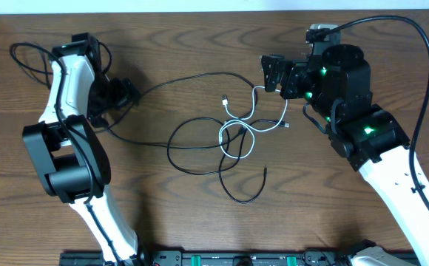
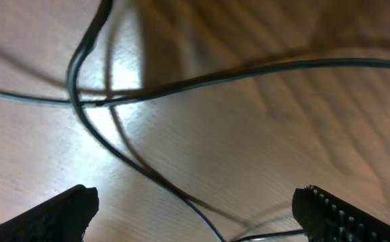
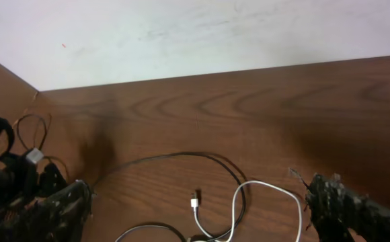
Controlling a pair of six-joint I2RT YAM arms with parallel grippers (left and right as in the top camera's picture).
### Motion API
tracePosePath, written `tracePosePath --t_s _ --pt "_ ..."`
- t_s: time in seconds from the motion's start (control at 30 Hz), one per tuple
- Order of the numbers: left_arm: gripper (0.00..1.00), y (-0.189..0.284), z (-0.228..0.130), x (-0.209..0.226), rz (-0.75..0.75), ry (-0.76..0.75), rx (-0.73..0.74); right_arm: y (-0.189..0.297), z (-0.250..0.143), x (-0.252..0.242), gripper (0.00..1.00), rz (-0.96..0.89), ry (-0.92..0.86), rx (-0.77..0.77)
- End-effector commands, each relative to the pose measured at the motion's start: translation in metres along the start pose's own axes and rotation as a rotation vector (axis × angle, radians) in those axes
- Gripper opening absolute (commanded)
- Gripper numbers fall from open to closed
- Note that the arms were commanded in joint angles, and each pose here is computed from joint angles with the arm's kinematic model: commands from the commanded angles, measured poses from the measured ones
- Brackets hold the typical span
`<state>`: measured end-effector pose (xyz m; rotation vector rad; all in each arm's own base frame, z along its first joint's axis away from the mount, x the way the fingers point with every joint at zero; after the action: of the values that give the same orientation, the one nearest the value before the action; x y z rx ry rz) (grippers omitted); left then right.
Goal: Untangle cables
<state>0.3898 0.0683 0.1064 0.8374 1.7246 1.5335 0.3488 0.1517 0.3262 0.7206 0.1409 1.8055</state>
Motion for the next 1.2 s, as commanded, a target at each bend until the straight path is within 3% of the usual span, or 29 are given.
tracePosePath --t_s 0.0,0.17,0.37,0.63,0.87,1.0,1.17 --pt "0.98 -0.009 0.0 0.011 0.068 0.045 -0.011 -0.001 0.003 0.001 0.99 0.006 0.017 -0.002" --pt "0.98 -0.027 -0.016 0.01 0.042 0.157 0.062 0.0 0.003 0.001 0.99 0.006 0.017 -0.002" --pt "0.98 -0.025 -0.044 -0.03 -0.25 0.16 0.262 -0.001 0.003 0.001 0.99 0.006 0.016 -0.003" --pt "0.98 -0.022 -0.077 -0.053 -0.242 0.043 0.361 -0.003 0.001 0.001 0.99 0.003 0.016 0.003" --pt "0.98 0.013 -0.095 -0.06 -0.165 -0.033 0.246 -0.015 -0.007 -0.003 0.99 -0.014 0.015 0.039" --pt "0.98 0.05 -0.107 -0.042 0.028 0.006 0.051 -0.021 -0.011 -0.005 0.99 -0.021 0.015 0.054" --pt "0.98 0.065 -0.135 -0.053 0.07 0.04 -0.114 -0.023 -0.011 -0.006 0.99 -0.022 0.015 0.055"
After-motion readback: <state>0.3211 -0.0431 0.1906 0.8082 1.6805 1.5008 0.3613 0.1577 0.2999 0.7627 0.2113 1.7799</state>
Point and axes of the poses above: each gripper's point midway between its finger pads, its own y axis back along the fingers, its own x axis along the line the jaws close on, z = x × y, the point moved 5 cm from there along y, back along the fingers, and after that the axes turned 3 degrees about -y, right-handed, at the moved point
